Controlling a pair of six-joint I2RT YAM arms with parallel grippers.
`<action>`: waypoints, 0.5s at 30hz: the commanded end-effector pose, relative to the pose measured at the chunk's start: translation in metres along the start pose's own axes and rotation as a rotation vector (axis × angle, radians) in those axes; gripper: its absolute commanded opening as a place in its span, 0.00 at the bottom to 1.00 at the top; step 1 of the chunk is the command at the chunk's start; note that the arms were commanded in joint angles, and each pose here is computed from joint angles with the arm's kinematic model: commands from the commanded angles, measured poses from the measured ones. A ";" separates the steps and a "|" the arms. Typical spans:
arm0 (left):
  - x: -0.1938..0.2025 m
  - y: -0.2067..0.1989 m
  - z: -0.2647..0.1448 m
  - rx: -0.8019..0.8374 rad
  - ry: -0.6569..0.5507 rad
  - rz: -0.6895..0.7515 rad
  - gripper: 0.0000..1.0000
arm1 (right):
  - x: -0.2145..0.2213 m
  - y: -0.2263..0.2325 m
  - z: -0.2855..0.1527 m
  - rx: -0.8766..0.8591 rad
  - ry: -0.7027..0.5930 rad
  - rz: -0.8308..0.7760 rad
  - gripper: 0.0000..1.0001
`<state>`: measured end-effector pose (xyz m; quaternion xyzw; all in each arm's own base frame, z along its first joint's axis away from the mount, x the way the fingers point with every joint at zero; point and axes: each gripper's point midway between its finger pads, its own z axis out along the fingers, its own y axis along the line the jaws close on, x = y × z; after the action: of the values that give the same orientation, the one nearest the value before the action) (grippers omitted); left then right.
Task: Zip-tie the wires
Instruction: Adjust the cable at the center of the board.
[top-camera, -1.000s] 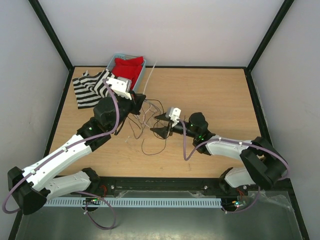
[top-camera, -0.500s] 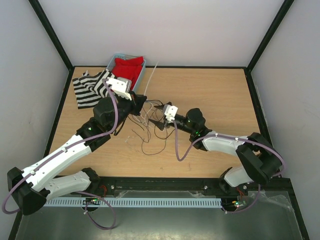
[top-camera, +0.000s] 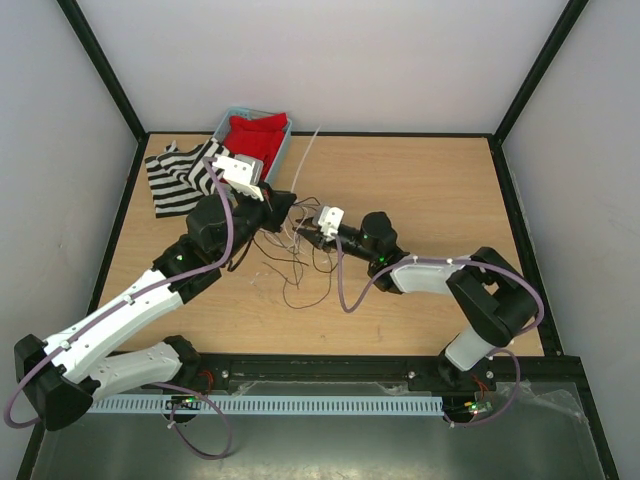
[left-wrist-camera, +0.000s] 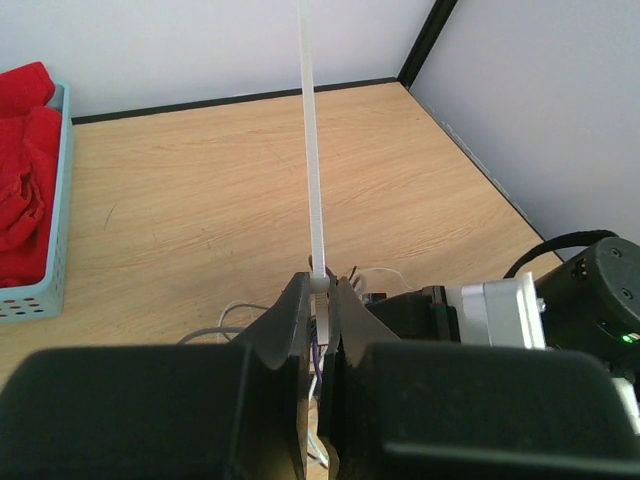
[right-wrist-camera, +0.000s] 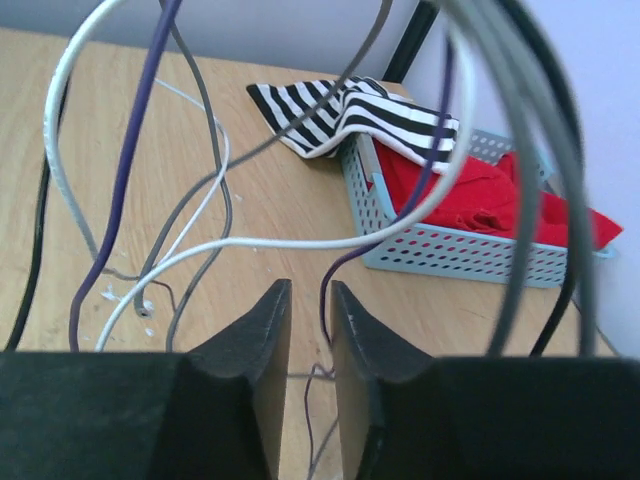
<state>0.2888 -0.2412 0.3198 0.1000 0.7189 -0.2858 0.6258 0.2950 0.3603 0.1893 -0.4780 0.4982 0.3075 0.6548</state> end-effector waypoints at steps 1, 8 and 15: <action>-0.022 0.006 -0.006 -0.032 -0.068 0.011 0.00 | -0.033 -0.003 -0.002 0.013 -0.099 -0.017 0.23; -0.032 0.029 -0.016 -0.110 -0.088 0.031 0.00 | -0.018 0.015 -0.039 0.011 0.020 0.059 0.00; -0.028 0.032 -0.012 -0.117 -0.070 0.035 0.00 | -0.015 0.021 -0.067 0.042 0.126 0.140 0.00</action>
<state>0.2966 -0.2070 0.3266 0.0721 0.7198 -0.2402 0.6473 0.2542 0.3183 0.2062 -0.4562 0.5309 0.3160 0.6404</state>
